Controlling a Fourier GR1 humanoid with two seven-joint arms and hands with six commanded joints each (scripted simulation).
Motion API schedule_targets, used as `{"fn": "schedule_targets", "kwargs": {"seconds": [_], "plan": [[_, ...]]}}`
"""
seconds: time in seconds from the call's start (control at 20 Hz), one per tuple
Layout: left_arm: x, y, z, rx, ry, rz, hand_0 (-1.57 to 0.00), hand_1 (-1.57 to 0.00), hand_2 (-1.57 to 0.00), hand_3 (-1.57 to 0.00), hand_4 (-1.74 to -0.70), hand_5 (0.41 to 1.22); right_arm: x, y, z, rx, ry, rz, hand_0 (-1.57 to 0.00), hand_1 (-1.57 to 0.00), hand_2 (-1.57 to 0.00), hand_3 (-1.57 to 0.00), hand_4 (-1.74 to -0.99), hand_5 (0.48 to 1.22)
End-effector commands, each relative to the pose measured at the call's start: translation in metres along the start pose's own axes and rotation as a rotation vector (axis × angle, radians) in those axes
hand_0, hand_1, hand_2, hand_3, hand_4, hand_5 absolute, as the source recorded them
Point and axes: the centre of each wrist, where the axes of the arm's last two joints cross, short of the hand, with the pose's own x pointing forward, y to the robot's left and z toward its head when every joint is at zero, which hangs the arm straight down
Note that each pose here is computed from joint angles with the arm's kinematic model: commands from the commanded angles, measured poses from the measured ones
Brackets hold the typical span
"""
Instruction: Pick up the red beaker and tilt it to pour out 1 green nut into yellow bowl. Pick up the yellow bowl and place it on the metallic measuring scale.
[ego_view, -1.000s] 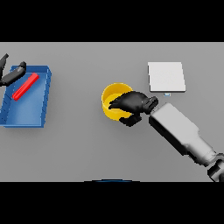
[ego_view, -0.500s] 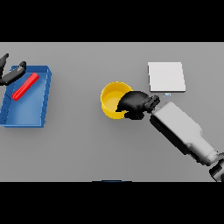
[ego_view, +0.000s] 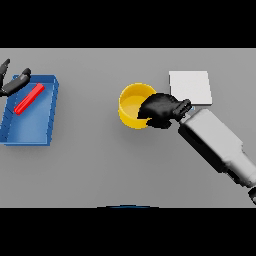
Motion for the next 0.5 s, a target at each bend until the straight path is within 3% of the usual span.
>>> {"fn": "schedule_targets", "kwargs": {"seconds": [0.0,0.25,0.45], "plan": [[-0.001,-0.001,-0.001,-0.004,0.004,0.007,0.00,0.00,0.00,0.00,-0.78,0.702,-0.001,-0.003,0.004,-0.010,0.008,0.003,-1.56,-1.56,-1.45,-1.20,-1.736,1.218],[0.001,0.001,-0.001,-0.010,-0.001,0.026,0.00,0.00,0.00,0.00,-0.80,0.704,-0.003,-0.010,0.022,-0.042,0.068,0.022,-1.57,-1.57,-1.51,-1.18,-1.739,1.219],[0.000,0.001,0.002,-0.011,0.012,0.036,0.00,0.00,0.00,0.00,-0.82,0.717,-0.024,-0.021,0.038,-0.090,0.161,0.011,-1.54,-1.57,-1.49,-1.18,-1.740,1.220]]}}
